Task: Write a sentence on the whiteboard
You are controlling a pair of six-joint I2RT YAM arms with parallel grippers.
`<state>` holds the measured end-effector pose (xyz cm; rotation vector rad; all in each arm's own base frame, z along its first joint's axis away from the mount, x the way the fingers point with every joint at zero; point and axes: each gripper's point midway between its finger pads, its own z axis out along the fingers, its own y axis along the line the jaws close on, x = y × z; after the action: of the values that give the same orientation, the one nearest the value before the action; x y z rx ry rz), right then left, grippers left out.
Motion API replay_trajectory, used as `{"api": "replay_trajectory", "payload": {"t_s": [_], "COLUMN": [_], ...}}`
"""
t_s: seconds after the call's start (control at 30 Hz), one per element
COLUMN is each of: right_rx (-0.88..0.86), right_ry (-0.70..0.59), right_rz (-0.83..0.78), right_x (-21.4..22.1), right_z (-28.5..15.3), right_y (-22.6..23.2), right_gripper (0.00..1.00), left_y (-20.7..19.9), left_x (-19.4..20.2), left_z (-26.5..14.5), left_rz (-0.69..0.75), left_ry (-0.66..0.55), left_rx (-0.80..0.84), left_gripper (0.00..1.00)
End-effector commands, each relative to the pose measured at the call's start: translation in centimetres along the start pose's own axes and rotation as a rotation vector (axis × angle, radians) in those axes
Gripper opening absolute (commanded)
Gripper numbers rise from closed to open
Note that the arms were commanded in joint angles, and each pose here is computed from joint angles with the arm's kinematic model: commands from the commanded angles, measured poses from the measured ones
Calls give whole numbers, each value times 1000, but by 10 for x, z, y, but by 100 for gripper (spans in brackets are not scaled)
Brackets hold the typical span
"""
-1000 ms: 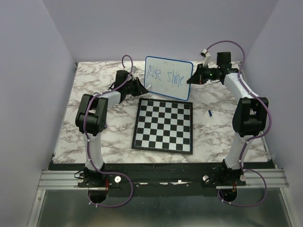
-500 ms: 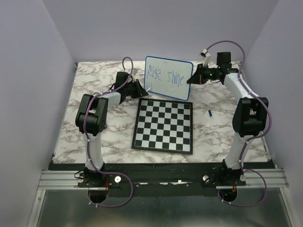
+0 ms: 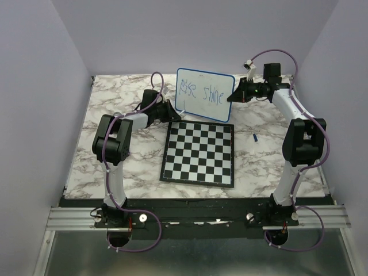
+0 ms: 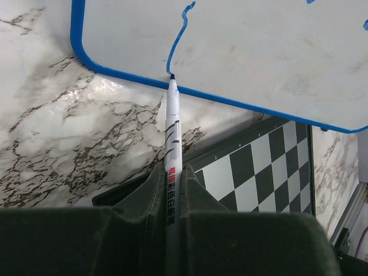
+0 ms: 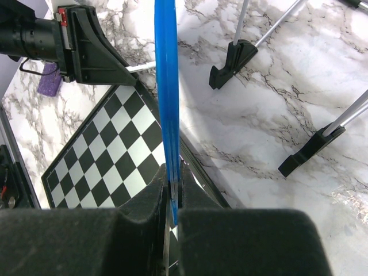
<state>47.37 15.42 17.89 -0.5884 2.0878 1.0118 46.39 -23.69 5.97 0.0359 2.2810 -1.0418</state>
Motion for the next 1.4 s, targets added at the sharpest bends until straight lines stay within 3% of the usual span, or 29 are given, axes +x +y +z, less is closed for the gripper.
{"api": "replay_trajectory", "payload": {"t_s": [0.0,0.67,1.37], "right_rx": [-31,-32,-30], "right_ry": [-24,-22,-22], "right_rz": [-28,-31,-32], "right_x": [-5,-5,-4], "right_z": [0,0,0], "right_y": [2,2,2], "right_gripper": [0,0,0], "left_y": [-2,-9,-13], "left_x": [9,-22,-33], "left_z": [-2,-4,1], "left_rz": [7,23,23], "left_ry": [26,-49,-50], "left_rx": [2,-16,-9], "left_gripper": [0,0,0]}}
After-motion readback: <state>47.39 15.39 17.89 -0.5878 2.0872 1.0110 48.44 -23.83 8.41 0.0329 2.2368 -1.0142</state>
